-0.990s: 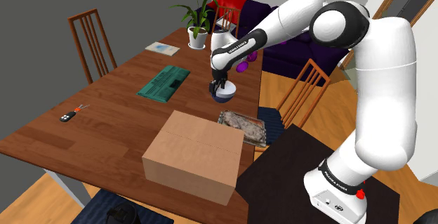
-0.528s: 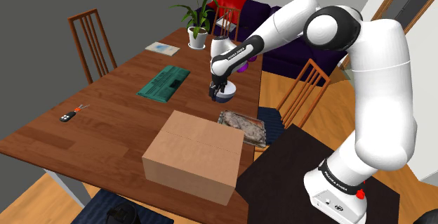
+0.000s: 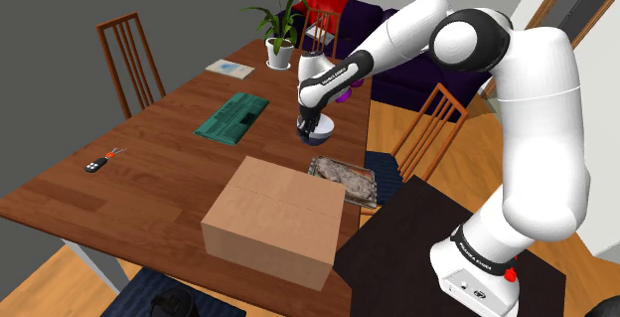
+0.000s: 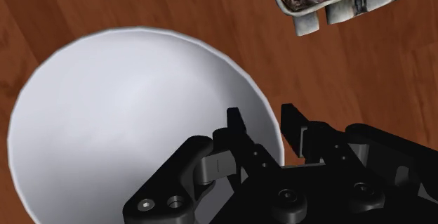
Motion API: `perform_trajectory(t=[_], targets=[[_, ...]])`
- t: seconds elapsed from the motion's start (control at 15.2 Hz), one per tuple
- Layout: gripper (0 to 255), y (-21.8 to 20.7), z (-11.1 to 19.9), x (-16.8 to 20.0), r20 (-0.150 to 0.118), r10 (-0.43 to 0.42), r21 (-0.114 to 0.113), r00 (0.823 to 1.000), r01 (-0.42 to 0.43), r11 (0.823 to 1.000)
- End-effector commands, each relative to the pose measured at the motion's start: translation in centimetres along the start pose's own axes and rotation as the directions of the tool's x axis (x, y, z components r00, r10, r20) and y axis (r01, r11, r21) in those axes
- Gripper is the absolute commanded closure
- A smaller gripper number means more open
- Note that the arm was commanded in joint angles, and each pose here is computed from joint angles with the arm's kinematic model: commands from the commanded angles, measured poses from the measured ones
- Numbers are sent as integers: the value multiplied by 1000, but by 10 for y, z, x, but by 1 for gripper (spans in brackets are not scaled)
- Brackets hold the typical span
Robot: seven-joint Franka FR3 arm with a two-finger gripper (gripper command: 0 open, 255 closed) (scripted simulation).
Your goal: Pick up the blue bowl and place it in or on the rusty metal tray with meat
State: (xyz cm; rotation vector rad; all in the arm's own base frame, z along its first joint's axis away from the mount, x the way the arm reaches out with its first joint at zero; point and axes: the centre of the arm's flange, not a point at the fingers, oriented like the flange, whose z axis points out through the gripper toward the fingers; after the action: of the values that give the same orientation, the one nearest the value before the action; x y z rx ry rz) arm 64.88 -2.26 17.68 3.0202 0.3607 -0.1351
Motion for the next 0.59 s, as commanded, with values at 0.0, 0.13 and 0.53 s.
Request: perform_trajectory(t=[0.0,0.13,0.53], targets=[[255,0,0,0,0,0,0,1000,0,1000],[255,0,0,0,0,0,0,1000,0,1000],[255,0,-5,0,0,0,0,1000,0,1000]])
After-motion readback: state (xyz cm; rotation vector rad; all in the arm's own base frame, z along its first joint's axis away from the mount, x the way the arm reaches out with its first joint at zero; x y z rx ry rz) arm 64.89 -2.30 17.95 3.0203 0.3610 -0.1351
